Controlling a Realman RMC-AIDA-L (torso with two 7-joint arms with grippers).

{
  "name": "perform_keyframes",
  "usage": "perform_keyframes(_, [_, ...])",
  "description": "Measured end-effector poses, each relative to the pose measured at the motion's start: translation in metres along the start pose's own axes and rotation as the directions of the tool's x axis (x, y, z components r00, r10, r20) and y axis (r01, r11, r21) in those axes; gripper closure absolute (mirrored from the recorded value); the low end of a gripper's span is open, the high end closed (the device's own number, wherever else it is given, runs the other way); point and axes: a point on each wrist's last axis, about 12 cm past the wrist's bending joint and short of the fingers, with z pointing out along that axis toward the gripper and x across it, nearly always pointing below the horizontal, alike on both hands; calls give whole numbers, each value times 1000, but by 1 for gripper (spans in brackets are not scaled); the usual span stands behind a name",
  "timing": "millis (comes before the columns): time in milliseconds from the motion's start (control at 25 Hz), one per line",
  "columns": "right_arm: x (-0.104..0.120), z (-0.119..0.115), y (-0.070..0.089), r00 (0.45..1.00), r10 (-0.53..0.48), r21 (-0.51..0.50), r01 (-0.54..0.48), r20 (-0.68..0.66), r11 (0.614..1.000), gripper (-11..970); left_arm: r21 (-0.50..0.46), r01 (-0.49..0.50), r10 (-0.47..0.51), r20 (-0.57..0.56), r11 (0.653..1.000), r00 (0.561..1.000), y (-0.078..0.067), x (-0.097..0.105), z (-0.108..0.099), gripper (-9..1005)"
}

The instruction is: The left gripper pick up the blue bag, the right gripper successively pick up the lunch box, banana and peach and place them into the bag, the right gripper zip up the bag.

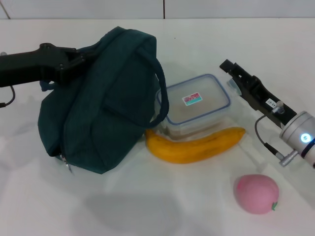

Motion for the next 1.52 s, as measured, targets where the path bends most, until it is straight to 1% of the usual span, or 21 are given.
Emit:
perform_keyframes(120, [3,-1,-2,999,7,21,-8,35,1000,162,-1,-1,1,-1,1000,1000,0,0,0,960])
perform_keyframes(320, [7,-5,-7,999,8,54,-11,52,998,162,3,-5,5,0,1000,1000,0,-2,1,960])
perform_keyframes(600, [12,-7,-10,999,11,79,-14,32,997,163,17,-20,20,7,1000,1000,0,-6,6,960])
perform_keyframes(1000, [14,-2,-6,1000,6,65,-7,15,998,163,25,-29,29,9,999,1000,-1,-7,9,960])
perform_keyframes(1280, [15,11,5,1000,7,23,-7,-8,1000,164,25,-29,29,12,999,1000,-1,-7,9,960])
perform_keyframes(1520, [13,10,6,1000,11,13,-11,4,1000,164,24,-31,31,11,999,999,-1,-6,9,960])
